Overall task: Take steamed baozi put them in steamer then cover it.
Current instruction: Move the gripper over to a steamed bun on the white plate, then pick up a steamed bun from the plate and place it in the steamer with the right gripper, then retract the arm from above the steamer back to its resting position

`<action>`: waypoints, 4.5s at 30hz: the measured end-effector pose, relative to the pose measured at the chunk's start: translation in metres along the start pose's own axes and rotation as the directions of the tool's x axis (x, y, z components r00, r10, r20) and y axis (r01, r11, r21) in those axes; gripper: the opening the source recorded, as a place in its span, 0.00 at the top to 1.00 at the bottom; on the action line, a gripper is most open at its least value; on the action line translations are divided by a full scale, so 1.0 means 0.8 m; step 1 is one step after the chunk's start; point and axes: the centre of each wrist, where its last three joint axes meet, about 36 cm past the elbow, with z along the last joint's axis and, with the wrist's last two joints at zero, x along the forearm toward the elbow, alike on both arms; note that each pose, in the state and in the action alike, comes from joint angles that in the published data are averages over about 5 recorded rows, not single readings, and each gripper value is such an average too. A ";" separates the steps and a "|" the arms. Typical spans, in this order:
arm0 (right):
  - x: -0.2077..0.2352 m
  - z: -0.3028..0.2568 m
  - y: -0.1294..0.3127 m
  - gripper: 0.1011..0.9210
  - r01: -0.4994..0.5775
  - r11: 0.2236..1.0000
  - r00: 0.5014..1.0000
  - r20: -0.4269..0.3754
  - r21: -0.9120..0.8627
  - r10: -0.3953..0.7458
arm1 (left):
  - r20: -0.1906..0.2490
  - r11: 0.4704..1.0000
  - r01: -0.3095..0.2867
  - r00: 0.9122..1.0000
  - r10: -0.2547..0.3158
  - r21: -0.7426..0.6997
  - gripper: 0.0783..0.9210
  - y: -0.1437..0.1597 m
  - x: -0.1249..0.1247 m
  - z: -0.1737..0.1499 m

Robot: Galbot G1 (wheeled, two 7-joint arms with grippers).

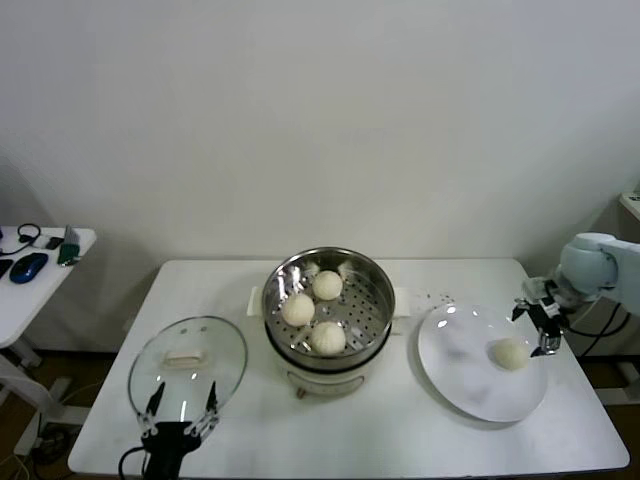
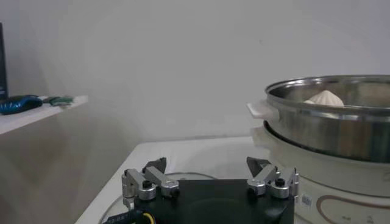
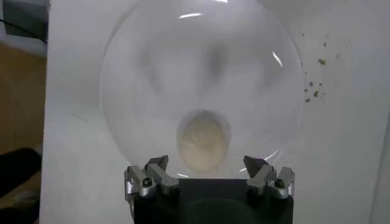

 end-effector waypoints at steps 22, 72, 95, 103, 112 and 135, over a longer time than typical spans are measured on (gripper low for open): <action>-0.087 -0.003 -0.008 0.17 0.005 0.998 1.000 -0.005 -0.057 -0.005 | -0.010 1.000 0.010 1.000 -0.010 -0.004 0.12 0.002 0.001 0.004; 0.184 -0.357 -0.090 0.24 -0.130 0.970 0.962 0.264 0.206 0.073 | 0.003 1.000 0.010 1.000 -0.010 -0.006 0.12 0.011 -0.003 -0.005; 0.081 -0.390 -0.104 0.20 -0.078 0.972 0.972 0.233 0.220 0.026 | 0.000 1.000 0.013 1.000 -0.013 -0.008 0.12 0.013 -0.005 -0.005; 0.092 -0.385 -0.110 0.12 -0.065 0.976 0.965 0.263 0.208 0.008 | 0.003 1.000 0.013 1.000 -0.013 -0.009 0.12 0.013 -0.004 -0.009; 0.158 -0.358 -0.123 0.12 -0.086 0.992 0.912 0.407 0.089 0.043 | 0.011 1.000 -0.005 1.000 0.005 -0.011 0.12 0.012 -0.004 -0.017; 0.119 -0.179 -0.025 0.12 -0.216 0.549 0.299 0.480 -0.808 0.825 | 0.040 0.999 -0.003 0.999 0.005 -0.044 0.12 0.024 -0.032 -0.015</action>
